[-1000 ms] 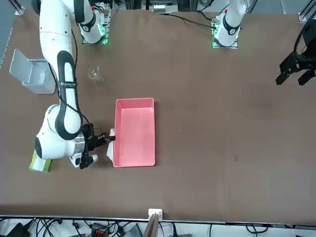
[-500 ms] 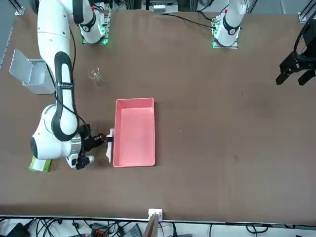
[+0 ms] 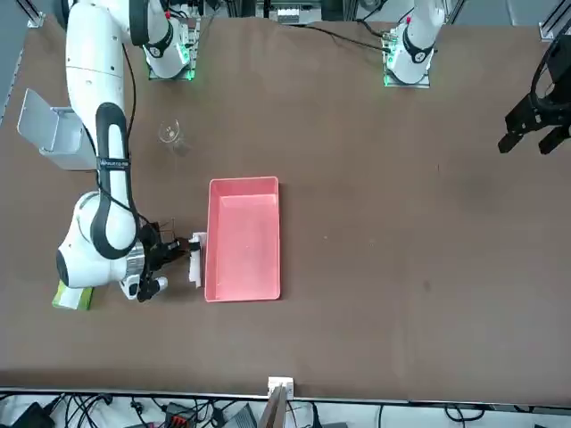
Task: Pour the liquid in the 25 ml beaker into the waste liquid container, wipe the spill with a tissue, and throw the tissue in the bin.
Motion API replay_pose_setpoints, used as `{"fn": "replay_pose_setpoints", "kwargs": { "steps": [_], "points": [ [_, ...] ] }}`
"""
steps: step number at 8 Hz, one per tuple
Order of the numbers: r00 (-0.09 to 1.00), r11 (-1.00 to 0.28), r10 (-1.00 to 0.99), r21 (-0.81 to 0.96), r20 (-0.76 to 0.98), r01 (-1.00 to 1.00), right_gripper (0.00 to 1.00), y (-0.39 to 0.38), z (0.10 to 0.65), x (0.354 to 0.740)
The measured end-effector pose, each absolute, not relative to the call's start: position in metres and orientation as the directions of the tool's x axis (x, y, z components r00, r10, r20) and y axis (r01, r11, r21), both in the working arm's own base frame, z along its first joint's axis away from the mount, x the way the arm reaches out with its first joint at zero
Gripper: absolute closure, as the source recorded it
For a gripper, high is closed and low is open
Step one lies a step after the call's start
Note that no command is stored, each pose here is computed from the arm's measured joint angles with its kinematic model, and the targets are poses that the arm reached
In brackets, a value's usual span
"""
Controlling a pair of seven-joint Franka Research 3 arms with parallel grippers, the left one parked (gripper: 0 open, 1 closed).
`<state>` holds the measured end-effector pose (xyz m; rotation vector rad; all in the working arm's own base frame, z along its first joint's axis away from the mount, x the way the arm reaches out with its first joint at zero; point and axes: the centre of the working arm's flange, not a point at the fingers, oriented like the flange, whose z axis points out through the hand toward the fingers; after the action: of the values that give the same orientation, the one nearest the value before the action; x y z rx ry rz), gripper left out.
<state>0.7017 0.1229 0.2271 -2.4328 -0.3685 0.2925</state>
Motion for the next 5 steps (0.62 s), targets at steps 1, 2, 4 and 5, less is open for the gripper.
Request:
{"fn": "replay_pose_setpoints", "kwargs": {
  "steps": [1, 2, 4, 5],
  "points": [
    [0.933, -0.744, 0.34, -0.641, -0.122, 0.187, 0.97, 0.127, 0.221, 0.7],
    [0.931, -0.742, 0.342, -0.644, -0.126, 0.185, 0.97, 0.129, 0.217, 0.699],
    [0.932, -0.738, 0.341, -0.65, -0.126, 0.182, 0.97, 0.129, 0.212, 0.699],
    [0.931, -0.737, 0.343, -0.651, -0.126, 0.183, 0.97, 0.129, 0.21, 0.699]
  ]
}}
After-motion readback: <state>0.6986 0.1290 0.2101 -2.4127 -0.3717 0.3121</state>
